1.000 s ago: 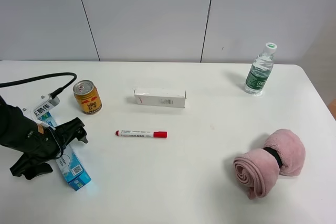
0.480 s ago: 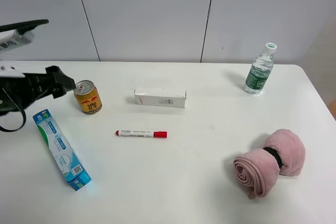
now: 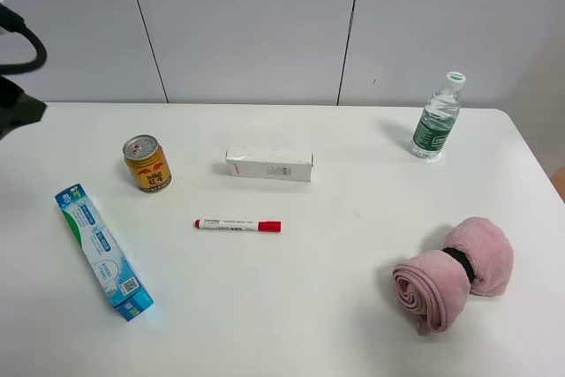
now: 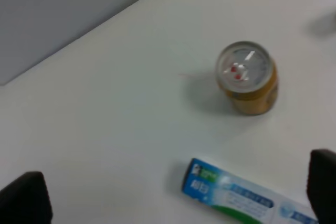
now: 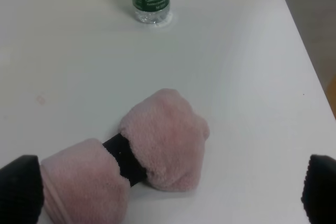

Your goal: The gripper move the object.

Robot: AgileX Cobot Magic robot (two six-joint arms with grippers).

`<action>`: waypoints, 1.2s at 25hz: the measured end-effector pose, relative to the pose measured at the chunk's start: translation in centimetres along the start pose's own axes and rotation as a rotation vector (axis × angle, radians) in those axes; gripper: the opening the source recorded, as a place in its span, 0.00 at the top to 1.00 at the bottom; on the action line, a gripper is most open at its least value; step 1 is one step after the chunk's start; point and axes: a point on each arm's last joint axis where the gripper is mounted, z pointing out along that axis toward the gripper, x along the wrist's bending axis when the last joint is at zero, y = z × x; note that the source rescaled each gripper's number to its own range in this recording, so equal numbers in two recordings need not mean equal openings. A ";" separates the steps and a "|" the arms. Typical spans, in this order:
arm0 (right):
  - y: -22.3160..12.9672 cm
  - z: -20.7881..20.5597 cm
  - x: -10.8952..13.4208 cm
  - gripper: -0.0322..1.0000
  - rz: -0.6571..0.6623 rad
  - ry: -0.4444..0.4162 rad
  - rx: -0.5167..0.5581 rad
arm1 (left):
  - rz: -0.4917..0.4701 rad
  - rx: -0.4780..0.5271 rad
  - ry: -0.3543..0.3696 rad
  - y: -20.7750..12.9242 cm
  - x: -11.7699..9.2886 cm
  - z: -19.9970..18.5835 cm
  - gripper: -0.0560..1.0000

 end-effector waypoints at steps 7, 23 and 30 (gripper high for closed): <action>0.0 0.0 0.0 0.00 0.000 0.000 0.000 | -0.205 -0.022 0.076 -1.2 2.6 -3.3 0.01; 0.0 0.0 0.0 0.00 0.000 0.000 0.000 | -0.415 -0.225 0.107 -6.5 -2.7 -16.1 0.01; 0.0 0.0 0.0 0.00 0.000 0.000 0.000 | -0.369 -0.290 0.093 -9.3 -4.7 -17.2 0.01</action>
